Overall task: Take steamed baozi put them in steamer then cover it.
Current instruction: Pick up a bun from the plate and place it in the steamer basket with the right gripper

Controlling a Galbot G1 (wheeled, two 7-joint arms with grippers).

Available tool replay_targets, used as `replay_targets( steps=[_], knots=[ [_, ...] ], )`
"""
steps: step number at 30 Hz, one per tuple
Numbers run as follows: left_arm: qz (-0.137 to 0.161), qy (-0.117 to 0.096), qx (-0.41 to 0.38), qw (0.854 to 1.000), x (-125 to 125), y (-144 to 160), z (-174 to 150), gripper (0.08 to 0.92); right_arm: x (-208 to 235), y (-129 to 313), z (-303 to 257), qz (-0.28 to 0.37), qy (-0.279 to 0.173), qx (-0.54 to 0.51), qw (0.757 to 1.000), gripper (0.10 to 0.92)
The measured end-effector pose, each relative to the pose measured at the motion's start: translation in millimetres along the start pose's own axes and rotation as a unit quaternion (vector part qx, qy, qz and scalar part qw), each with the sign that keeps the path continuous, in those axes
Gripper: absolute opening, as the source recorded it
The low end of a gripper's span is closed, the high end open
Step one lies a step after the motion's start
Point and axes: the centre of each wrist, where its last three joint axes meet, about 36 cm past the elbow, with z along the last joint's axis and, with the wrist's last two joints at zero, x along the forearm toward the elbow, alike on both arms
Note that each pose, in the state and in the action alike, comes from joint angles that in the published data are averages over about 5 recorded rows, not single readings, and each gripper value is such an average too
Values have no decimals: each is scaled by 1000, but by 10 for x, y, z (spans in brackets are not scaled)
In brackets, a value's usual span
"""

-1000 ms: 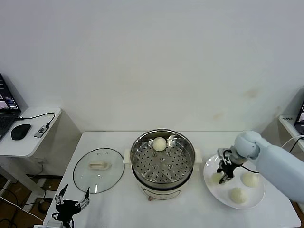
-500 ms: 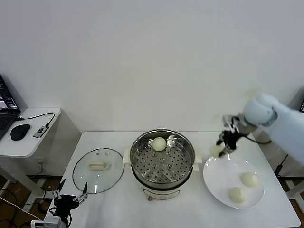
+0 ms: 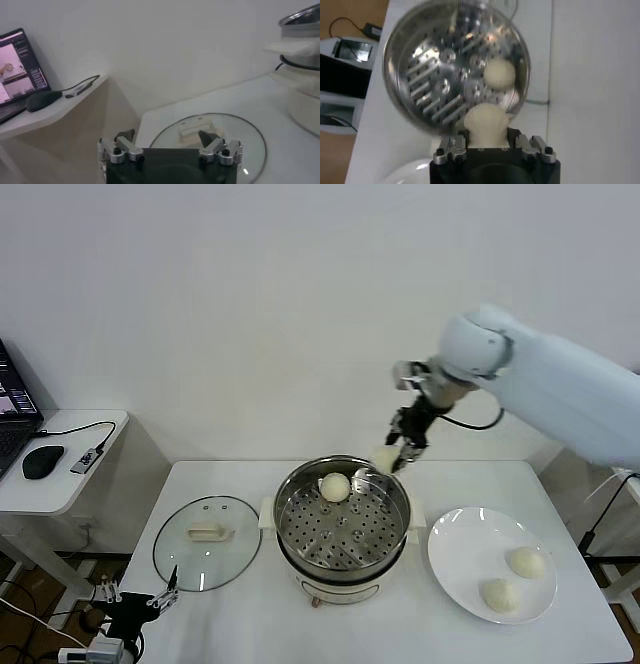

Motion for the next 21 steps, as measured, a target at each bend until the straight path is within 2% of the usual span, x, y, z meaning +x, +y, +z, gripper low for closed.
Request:
replay_targets(
  steps=[9,21],
  knots=[
    [-6,2,-2,1000,-1,17,-45,823,-502,-103,-539,-33,10,21,999,492],
    [-6,3,0,1000,-8,-2,-59,823,-1180,-130,-887,-61,19,28,998,492]
  ],
)
